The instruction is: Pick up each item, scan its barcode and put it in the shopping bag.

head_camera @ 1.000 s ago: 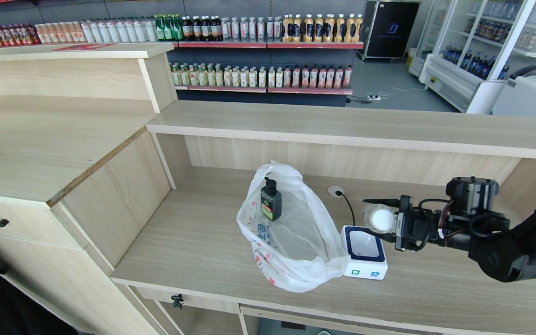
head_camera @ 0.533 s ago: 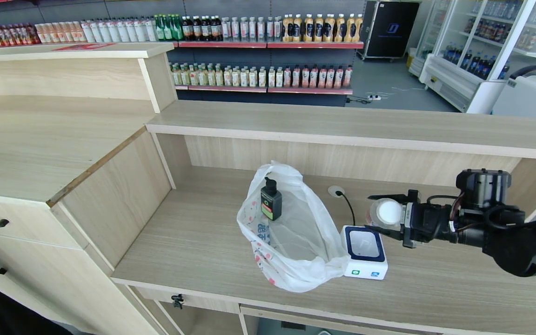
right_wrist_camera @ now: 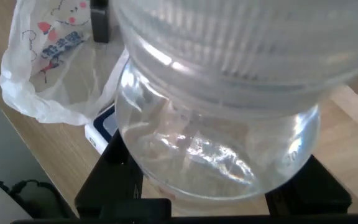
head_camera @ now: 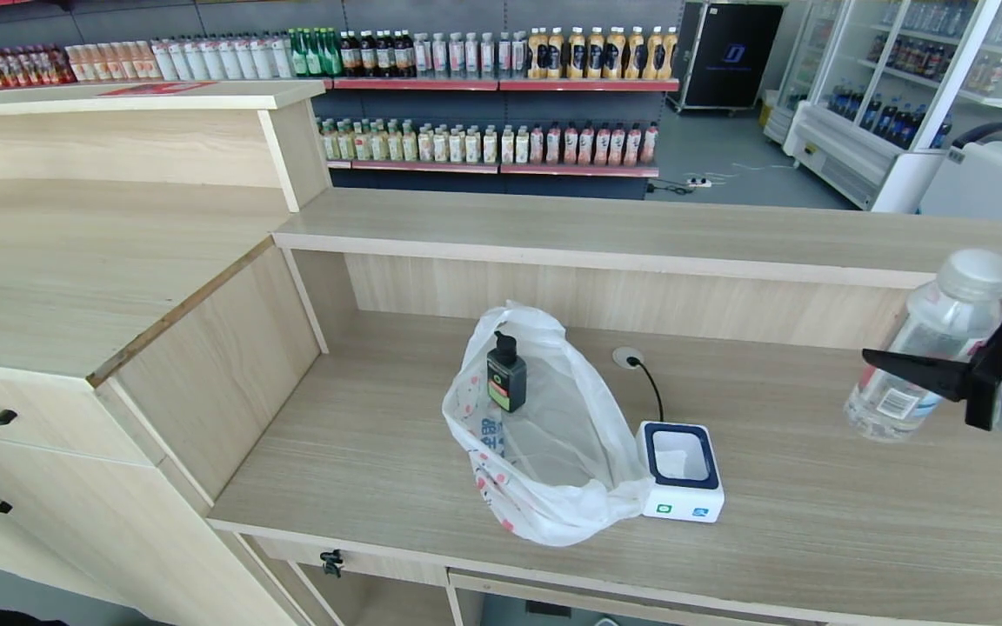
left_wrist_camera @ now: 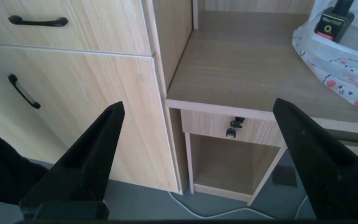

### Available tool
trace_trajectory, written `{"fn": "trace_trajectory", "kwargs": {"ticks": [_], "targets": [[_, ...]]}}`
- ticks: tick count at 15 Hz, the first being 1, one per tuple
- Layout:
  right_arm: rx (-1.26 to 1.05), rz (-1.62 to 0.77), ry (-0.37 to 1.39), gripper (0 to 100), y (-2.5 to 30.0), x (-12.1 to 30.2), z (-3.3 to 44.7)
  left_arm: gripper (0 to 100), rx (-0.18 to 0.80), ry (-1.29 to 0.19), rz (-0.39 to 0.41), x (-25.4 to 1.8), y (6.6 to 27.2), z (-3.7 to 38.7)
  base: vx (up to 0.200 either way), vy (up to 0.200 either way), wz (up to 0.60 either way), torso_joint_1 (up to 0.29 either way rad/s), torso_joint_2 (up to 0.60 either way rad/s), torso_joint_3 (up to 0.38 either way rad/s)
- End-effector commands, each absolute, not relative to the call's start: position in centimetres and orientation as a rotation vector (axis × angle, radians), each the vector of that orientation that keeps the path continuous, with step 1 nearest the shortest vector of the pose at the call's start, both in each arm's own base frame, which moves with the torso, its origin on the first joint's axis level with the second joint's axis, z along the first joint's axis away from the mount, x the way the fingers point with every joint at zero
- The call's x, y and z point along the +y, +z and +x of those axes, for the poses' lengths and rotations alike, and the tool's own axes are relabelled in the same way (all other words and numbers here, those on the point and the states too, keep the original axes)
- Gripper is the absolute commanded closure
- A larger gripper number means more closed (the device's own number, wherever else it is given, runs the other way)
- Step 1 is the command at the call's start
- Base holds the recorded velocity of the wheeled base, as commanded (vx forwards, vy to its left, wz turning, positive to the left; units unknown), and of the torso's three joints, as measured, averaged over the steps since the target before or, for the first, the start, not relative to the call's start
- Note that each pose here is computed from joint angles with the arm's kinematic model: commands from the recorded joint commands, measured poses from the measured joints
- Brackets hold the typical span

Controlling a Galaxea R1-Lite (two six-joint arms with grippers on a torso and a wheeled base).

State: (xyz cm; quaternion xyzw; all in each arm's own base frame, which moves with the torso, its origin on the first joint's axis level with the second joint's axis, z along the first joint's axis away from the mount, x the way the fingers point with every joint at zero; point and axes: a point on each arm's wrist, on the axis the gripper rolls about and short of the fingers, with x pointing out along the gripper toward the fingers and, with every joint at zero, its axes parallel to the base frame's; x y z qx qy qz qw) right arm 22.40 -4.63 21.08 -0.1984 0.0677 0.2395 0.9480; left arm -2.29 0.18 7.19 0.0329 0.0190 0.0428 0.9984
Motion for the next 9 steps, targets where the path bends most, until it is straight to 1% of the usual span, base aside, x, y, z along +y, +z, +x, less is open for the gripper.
{"fn": "trace_trajectory", "kwargs": {"ticks": [1,2,4,6,9], "targets": [[0.141,-0.291,0.243,100,23.1,-6.8,18.2,0,0.038,0.086,0.066,0.2,7.2,-2.3,0.0,0.0,0.0,0.0,0.0,0.0],[0.162,-0.273,0.142,100,23.1,-7.4,17.8,0,0.038,0.086,0.066,0.2,7.2,-2.3,0.0,0.0,0.0,0.0,0.0,0.0],[0.183,-0.286,-0.006,100,23.3,-7.4,17.2,0,0.038,0.086,0.066,0.2,7.2,-2.3,0.0,0.0,0.0,0.0,0.0,0.0],[0.177,-0.291,-0.071,100,23.7,-6.5,17.1,0,0.038,0.086,0.066,0.2,7.2,-2.3,0.0,0.0,0.0,0.0,0.0,0.0],[0.173,-0.304,-0.118,100,23.8,-5.2,16.6,0,0.038,0.086,0.066,0.2,7.2,-2.3,0.0,0.0,0.0,0.0,0.0,0.0]]}}
